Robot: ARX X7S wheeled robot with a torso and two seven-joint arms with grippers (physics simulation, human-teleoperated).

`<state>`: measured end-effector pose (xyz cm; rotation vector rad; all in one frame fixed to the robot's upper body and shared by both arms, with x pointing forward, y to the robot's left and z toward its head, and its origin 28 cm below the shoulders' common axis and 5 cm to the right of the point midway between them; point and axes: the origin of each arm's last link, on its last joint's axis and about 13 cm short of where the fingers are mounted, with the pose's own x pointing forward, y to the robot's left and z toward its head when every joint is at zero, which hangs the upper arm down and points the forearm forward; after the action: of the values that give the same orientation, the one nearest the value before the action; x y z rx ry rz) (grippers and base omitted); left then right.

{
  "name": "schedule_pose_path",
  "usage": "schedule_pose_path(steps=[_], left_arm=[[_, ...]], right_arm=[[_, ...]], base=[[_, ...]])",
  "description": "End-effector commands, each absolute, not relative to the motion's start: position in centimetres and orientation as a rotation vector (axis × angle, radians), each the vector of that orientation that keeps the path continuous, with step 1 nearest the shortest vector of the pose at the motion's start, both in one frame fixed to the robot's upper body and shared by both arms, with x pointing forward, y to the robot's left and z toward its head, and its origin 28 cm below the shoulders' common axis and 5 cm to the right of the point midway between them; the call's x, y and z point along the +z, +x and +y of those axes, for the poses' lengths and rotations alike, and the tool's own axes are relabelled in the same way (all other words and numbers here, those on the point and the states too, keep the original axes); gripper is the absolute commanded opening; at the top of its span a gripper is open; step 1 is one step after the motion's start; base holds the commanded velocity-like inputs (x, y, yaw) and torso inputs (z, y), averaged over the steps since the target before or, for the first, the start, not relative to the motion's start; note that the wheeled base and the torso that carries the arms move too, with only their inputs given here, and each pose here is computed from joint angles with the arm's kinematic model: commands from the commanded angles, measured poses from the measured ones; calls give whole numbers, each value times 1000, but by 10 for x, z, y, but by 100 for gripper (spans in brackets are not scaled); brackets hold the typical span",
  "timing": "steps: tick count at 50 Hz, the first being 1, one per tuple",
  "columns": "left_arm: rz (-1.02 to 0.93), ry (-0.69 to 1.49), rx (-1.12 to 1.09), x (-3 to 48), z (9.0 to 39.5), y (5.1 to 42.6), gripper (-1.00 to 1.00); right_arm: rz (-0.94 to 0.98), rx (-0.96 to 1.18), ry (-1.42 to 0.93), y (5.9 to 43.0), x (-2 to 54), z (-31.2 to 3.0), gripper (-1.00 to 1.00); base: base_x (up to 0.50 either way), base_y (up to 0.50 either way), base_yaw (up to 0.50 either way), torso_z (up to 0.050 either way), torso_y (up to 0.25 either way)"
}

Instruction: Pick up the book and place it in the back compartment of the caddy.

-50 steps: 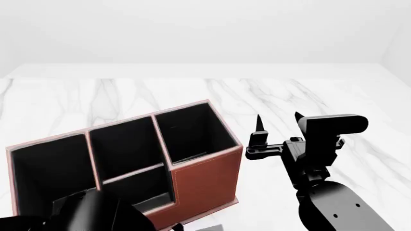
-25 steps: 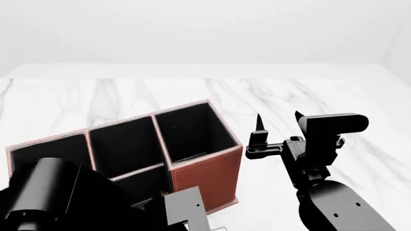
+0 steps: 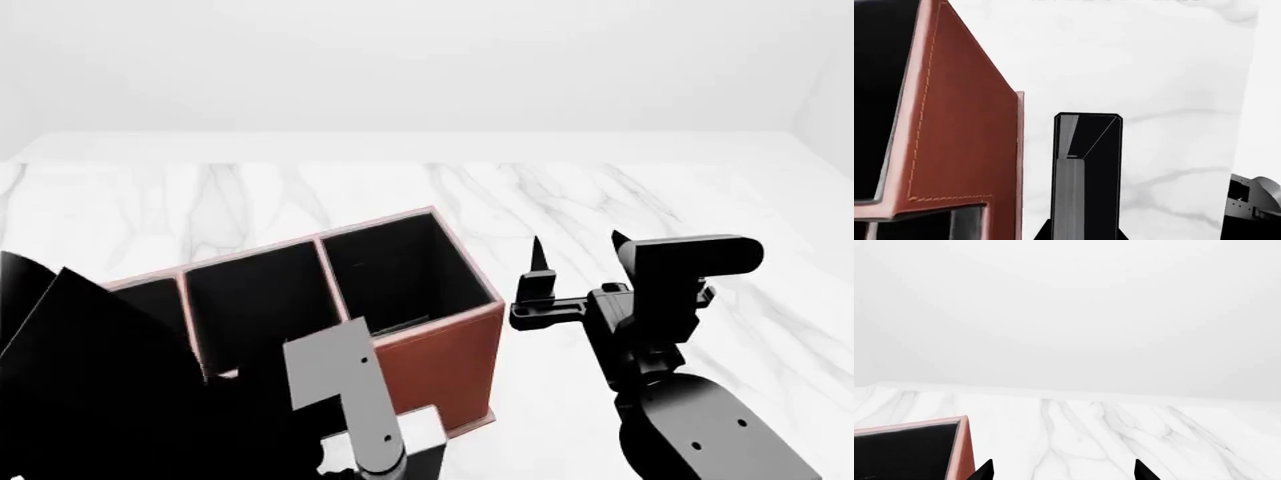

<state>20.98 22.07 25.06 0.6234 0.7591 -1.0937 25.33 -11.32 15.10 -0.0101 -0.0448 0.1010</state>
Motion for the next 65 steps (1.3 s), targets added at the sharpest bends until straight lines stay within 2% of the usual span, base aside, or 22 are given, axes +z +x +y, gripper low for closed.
schedule_pose_path(steps=[1, 26, 47, 65], left_arm=[[721, 656, -1016, 282, 229, 196, -100], [739, 702, -892, 308, 241, 180, -100], [692, 749, -688, 350, 261, 189, -100], [637, 753, -621, 375, 265, 202, -100]], right_arm=[[-46, 101, -8, 253, 152, -113, 100], [-54, 99, 0, 255, 156, -112, 100], [-57, 97, -2, 255, 157, -112, 100], [-53, 86, -4, 255, 156, -111, 100]], base=[[0, 0, 0, 0, 0], [0, 0, 0, 0, 1], [0, 0, 0, 0, 1], [0, 0, 0, 0, 1]])
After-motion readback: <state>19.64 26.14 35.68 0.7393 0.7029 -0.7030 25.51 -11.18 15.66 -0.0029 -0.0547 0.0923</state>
